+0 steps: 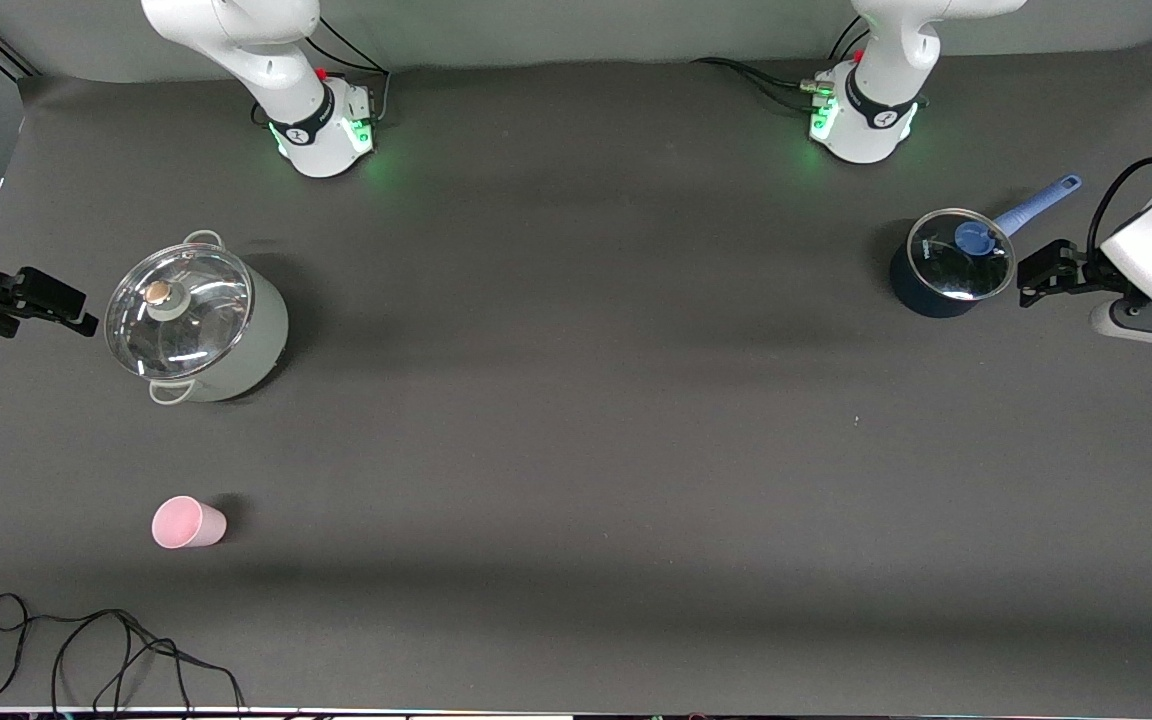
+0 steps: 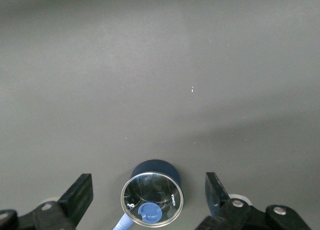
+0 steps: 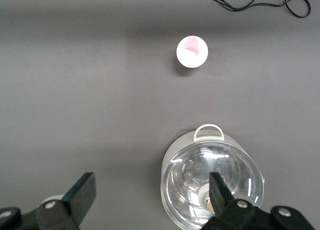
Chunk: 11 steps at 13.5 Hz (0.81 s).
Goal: Transfer pink cup from left to right arm
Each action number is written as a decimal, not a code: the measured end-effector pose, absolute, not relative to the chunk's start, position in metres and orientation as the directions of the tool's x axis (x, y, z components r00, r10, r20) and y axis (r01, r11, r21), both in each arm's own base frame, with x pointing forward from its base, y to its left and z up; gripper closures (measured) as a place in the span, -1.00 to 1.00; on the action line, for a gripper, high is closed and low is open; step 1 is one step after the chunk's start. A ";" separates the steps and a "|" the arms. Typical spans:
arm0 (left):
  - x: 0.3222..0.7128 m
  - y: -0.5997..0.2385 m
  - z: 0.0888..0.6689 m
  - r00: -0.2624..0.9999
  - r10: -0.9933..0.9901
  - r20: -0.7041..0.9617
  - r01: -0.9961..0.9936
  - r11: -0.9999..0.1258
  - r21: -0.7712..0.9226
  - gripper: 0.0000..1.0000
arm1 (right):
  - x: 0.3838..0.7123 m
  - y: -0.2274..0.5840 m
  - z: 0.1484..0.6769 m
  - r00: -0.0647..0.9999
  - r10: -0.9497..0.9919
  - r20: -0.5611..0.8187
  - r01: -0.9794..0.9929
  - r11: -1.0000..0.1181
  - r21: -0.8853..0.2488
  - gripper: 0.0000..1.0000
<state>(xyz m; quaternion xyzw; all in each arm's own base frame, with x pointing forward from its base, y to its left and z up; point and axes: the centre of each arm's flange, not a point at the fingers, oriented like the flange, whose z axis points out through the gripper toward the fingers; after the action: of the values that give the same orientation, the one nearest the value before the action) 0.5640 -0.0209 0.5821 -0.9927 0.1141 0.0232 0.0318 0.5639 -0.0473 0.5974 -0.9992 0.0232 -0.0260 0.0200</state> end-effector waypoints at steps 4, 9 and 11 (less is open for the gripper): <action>0.566 -0.020 0.582 0.974 -0.224 -0.045 -0.226 -0.972 -0.059 -1.00 | 0.560 -0.048 0.595 0.999 -0.033 0.019 -0.033 -0.999 -0.013 -0.99; 0.566 -0.017 0.580 0.974 -0.219 -0.050 -0.222 -0.974 -0.056 -1.00 | 0.560 -0.049 0.595 0.999 0.044 0.012 0.044 -0.999 0.001 -0.99; 0.566 -0.015 0.578 0.976 -0.212 -0.050 -0.214 -0.976 -0.040 -1.00 | 0.559 -0.049 0.594 0.999 0.047 0.008 0.047 -0.999 0.001 -0.99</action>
<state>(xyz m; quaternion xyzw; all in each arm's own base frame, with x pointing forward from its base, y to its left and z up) 0.5658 -0.0155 0.5785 -0.9937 0.1072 0.0228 0.0228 0.5593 -0.0490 0.5945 -0.9997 -0.0234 -0.0042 -0.0003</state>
